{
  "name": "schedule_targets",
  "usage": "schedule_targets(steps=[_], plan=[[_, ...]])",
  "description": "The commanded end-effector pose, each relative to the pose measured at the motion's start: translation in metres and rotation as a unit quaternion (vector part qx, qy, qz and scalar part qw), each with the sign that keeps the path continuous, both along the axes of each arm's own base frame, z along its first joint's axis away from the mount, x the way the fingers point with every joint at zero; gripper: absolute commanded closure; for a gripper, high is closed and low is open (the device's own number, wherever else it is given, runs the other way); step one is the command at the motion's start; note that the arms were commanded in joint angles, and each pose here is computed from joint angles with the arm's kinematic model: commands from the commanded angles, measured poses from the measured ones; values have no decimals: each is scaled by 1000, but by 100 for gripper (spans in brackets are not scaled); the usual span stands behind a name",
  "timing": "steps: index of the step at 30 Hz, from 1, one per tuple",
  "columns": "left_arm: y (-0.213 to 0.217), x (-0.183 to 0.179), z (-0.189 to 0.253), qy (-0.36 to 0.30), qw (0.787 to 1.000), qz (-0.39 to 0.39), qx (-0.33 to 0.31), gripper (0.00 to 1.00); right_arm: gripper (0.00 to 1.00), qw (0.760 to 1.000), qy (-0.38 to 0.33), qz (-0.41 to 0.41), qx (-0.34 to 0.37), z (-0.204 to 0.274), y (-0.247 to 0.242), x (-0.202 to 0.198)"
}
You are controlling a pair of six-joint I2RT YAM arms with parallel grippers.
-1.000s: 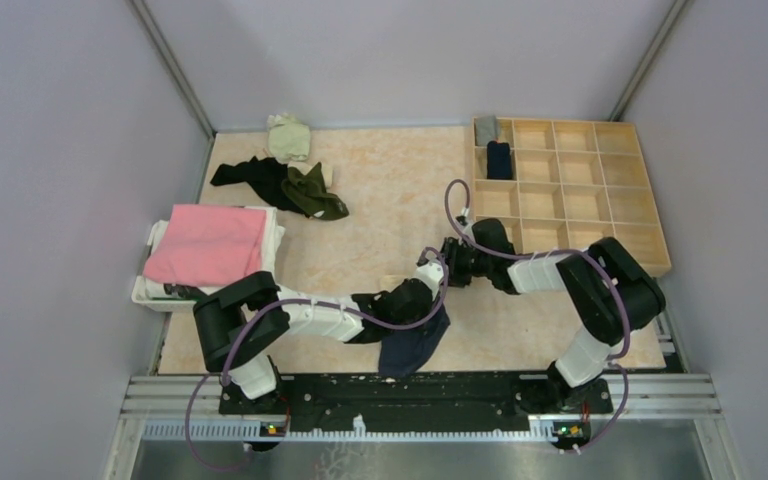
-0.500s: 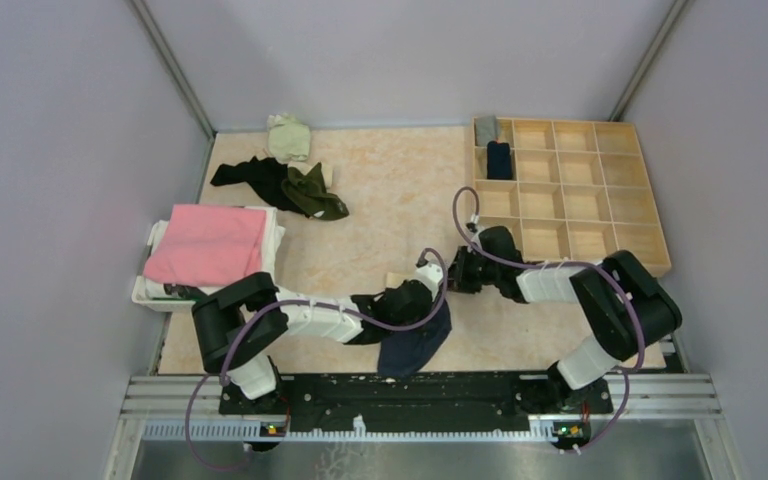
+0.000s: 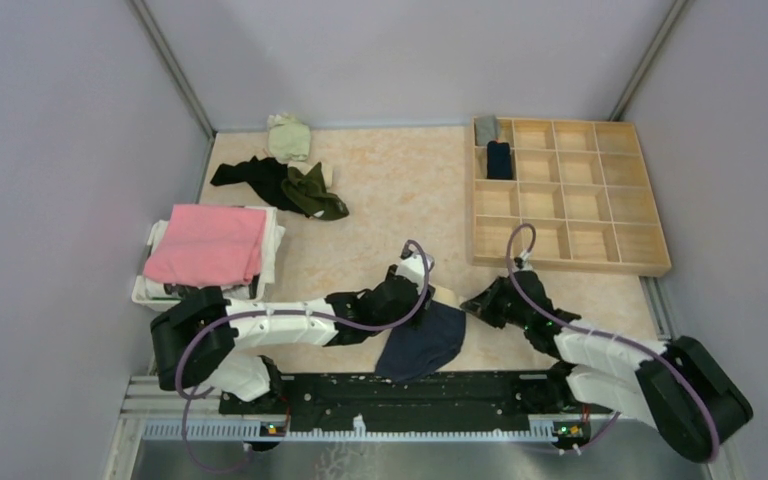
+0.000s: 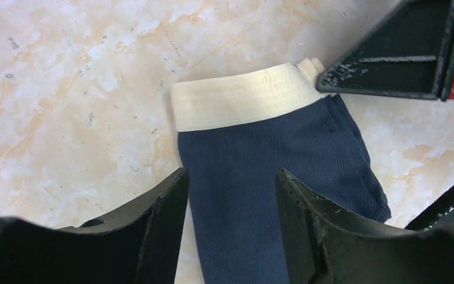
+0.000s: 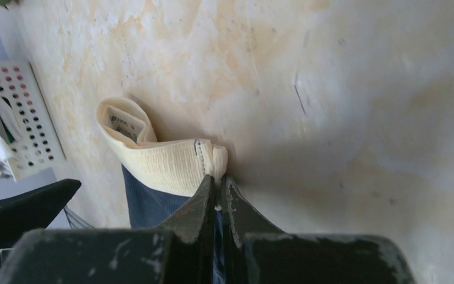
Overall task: Roll the underwear
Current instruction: Fold the underwear at the center of the board.
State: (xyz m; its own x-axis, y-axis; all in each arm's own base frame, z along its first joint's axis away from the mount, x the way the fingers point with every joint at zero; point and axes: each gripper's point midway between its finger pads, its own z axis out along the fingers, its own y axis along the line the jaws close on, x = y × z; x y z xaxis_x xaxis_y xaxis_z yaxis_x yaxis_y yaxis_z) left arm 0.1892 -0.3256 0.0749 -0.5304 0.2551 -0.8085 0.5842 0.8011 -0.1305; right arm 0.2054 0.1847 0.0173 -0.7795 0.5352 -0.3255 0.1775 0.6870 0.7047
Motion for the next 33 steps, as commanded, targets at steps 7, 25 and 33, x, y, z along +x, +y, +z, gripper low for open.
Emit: schedule_targets(steps=[7, 25, 33], plan=[[-15, -10, 22, -1, 999, -35, -16, 33, 100, 962, -58, -255, 72, 29, -30, 13], [15, -20, -22, 37, 999, 3, 14, 50, 100, 963, -71, -258, 2, 28, -45, 14], [-5, -40, -11, 74, 995, -37, -47, 65, 100, 971, -58, -230, -14, 16, -45, 3]])
